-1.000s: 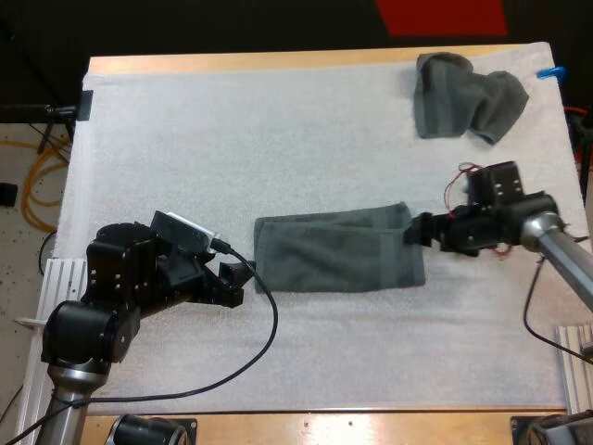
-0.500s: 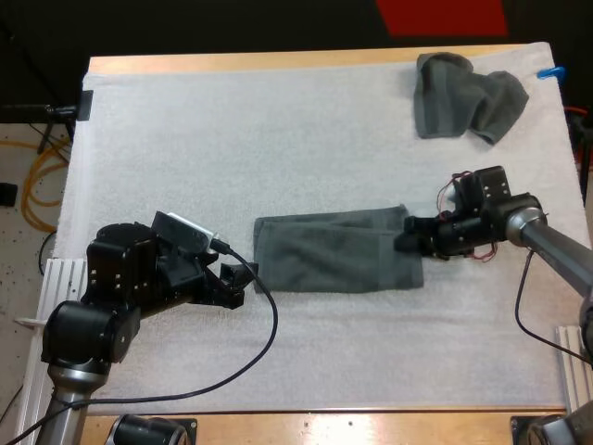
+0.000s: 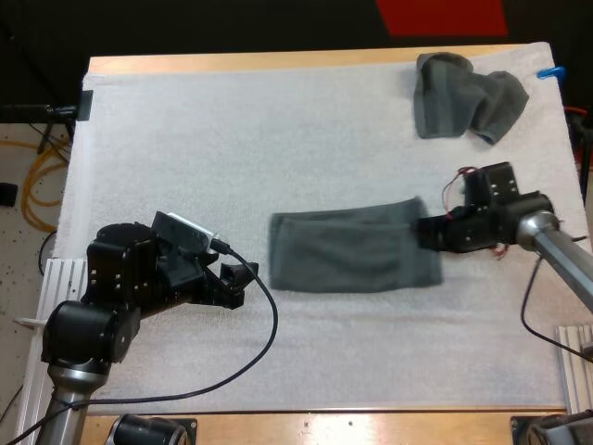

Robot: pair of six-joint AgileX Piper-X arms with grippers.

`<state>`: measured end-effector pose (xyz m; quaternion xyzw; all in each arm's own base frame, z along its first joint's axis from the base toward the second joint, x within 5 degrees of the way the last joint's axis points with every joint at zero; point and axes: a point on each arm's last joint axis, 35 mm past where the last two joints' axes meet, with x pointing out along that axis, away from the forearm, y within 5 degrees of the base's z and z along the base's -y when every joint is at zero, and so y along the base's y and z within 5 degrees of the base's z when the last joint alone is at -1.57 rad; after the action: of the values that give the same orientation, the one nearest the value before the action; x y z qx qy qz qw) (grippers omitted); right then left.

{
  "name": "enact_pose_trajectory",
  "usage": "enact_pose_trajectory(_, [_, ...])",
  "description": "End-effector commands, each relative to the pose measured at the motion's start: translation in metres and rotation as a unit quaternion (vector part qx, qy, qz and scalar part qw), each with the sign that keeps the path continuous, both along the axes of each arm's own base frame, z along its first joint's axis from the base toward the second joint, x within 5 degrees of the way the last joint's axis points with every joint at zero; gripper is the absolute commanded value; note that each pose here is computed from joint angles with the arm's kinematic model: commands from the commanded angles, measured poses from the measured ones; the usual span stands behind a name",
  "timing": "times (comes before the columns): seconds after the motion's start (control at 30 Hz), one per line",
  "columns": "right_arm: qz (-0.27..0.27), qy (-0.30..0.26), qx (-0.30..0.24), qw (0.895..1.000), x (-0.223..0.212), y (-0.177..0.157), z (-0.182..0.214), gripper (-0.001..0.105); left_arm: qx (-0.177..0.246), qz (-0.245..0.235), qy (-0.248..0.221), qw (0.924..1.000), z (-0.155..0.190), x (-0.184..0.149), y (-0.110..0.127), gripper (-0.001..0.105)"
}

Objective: Pick towel from pile fold and stack

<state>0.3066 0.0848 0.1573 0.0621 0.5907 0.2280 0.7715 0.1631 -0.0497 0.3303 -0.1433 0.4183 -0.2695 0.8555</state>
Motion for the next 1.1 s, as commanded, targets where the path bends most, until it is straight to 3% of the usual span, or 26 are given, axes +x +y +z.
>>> enact_pose_trajectory(0.0, [0.003,-0.017,-0.036,0.999,-0.004,-0.005,0.010,0.000,-0.004,-0.002,0.002,1.0000,0.001,0.000,0.000,0.068])
enact_pose_trajectory(0.17, [0.016,-0.060,-0.176,0.982,-0.019,-0.018,0.040,0.000,-0.004,-0.002,0.002,1.0000,0.001,0.000,0.000,0.068])
enact_pose_trajectory(0.23, [0.016,-0.066,-0.246,0.967,-0.025,-0.024,0.054,0.000,-0.004,-0.002,0.002,1.0000,0.001,0.000,0.000,0.068])
enact_pose_trajectory(0.3, [0.011,-0.064,-0.268,0.961,-0.026,-0.026,0.063,0.000,-0.004,-0.002,0.002,1.0000,0.001,0.000,0.000,0.068])
enact_pose_trajectory(0.37, [0.007,-0.062,-0.258,0.964,-0.024,-0.025,0.069,0.000,-0.004,-0.002,0.002,1.0000,0.001,0.000,0.000,0.068])
enact_pose_trajectory(0.5, [-0.029,-0.040,-0.156,0.987,-0.021,-0.011,0.069,0.000,-0.005,-0.003,0.002,1.0000,0.001,0.000,-0.001,0.068])
enact_pose_trajectory(0.63, [-0.042,-0.002,-0.057,0.997,-0.015,0.013,0.055,0.000,-0.010,-0.008,0.003,0.9999,0.001,-0.001,-0.001,0.068])
enact_pose_trajectory(0.8, [-0.039,0.024,0.025,0.999,-0.008,0.054,0.033,0.000,-0.010,-0.008,0.003,0.9999,0.001,-0.001,-0.001,0.068])
enact_pose_trajectory(1.07, [-0.060,0.025,0.064,0.996,0.003,0.089,0.004,0.000,-0.018,-0.015,0.005,0.9997,0.002,-0.001,-0.002,0.068])
